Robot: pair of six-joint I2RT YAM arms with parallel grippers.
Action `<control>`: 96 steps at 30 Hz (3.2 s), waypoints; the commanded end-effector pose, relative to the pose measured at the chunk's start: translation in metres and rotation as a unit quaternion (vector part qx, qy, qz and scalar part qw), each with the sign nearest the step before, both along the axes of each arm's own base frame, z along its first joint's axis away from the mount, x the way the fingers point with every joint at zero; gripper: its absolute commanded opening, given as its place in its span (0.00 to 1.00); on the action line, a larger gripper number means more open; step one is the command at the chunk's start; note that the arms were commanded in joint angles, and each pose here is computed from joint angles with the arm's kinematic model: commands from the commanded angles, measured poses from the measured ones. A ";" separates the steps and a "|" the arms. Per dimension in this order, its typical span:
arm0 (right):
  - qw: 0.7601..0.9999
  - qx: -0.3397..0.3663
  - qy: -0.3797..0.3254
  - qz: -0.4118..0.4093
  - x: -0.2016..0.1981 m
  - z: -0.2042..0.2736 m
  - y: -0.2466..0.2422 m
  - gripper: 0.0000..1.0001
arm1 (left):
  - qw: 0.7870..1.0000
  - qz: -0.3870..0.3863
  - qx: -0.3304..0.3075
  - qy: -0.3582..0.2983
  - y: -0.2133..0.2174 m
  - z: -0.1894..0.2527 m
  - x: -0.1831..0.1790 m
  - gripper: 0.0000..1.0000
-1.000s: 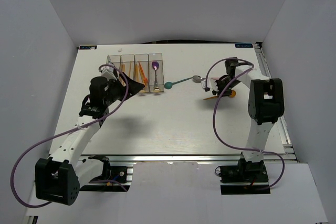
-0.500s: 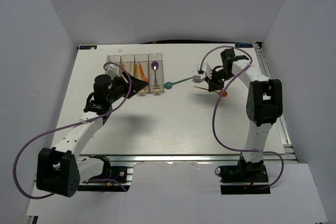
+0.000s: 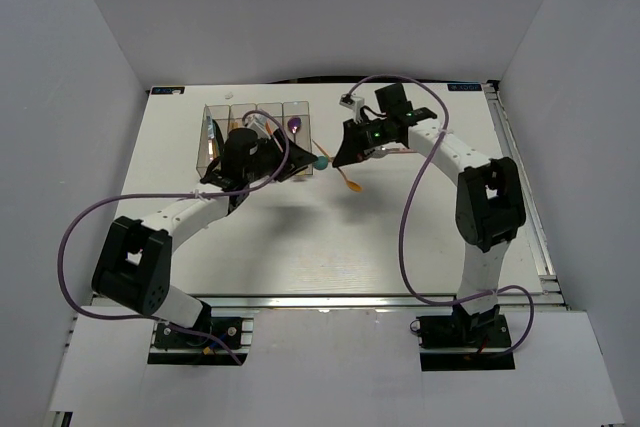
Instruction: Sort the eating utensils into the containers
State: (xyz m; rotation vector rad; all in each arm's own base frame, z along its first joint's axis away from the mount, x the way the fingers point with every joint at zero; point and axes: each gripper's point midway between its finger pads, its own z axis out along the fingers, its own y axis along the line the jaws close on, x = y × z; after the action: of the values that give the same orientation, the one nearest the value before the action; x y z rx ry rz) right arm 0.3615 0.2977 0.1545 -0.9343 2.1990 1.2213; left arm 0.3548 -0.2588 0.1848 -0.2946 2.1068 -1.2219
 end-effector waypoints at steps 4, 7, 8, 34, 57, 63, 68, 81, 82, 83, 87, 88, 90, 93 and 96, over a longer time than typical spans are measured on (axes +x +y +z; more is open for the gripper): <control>0.998 0.059 0.027 -0.012 -0.014 0.042 0.038 0.00 | 0.999 0.019 -0.007 -0.032 -0.008 0.023 0.023 0.58; 0.998 0.066 0.023 0.004 -0.026 0.045 0.049 0.00 | 1.000 0.016 -0.005 -0.024 -0.012 0.017 0.024 0.58; 0.997 0.067 0.024 0.007 -0.029 0.046 0.052 0.00 | 1.000 0.016 -0.004 -0.022 -0.013 0.015 0.025 0.58; 0.993 0.057 -0.082 0.067 -0.017 0.043 -0.021 0.89 | 0.973 0.022 0.216 -0.080 0.035 0.040 0.116 0.00; 0.898 -0.166 -0.395 0.100 0.103 0.008 -0.143 0.89 | 0.955 0.002 0.296 -0.033 0.046 -0.032 0.207 0.44; 0.904 -0.199 -0.341 0.166 0.135 -0.051 -0.184 0.88 | 0.960 -0.001 0.280 -0.020 0.046 -0.028 0.193 0.61; 0.893 -0.217 -0.342 0.198 0.147 -0.084 -0.190 0.88 | 0.961 0.007 0.275 -0.041 0.051 0.007 0.175 0.65; 0.918 -0.234 -0.261 0.187 0.142 -0.143 -0.198 0.47 | 0.973 0.072 0.212 -0.056 0.077 0.054 0.097 0.83; 0.919 -0.234 -0.254 0.188 0.138 -0.146 -0.199 0.38 | 0.976 0.087 0.194 -0.052 0.079 0.059 0.092 0.94; 0.919 -0.237 -0.254 0.189 0.136 -0.144 -0.200 0.34 | 0.976 0.092 0.188 -0.053 0.081 0.050 0.087 0.97; 0.924 -0.236 -0.228 0.199 0.104 -0.153 -0.203 0.19 | 0.983 0.098 0.130 -0.084 0.080 0.064 0.068 0.98; 0.925 -0.234 -0.226 0.197 0.099 -0.149 -0.204 0.15 | 0.984 0.103 0.100 -0.104 0.078 0.080 0.066 0.98; 0.933 -0.212 -0.216 0.195 0.075 -0.140 -0.199 0.10 | 0.990 0.086 0.070 -0.091 0.069 0.070 0.056 0.97; 0.934 -0.171 -0.245 0.193 0.049 -0.104 -0.184 0.06 | 0.994 0.063 0.031 -0.082 0.054 0.065 0.048 0.90; 0.950 -0.134 -0.218 0.176 0.010 -0.086 -0.165 0.00 | 0.997 0.040 0.015 -0.072 0.026 0.055 0.043 0.83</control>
State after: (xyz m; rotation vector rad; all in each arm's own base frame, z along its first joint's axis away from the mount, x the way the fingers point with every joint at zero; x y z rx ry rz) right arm 0.3969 0.1068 0.0279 -1.6766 1.9686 0.6427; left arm 0.4052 -0.1992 0.2133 -0.3299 2.0515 -0.9709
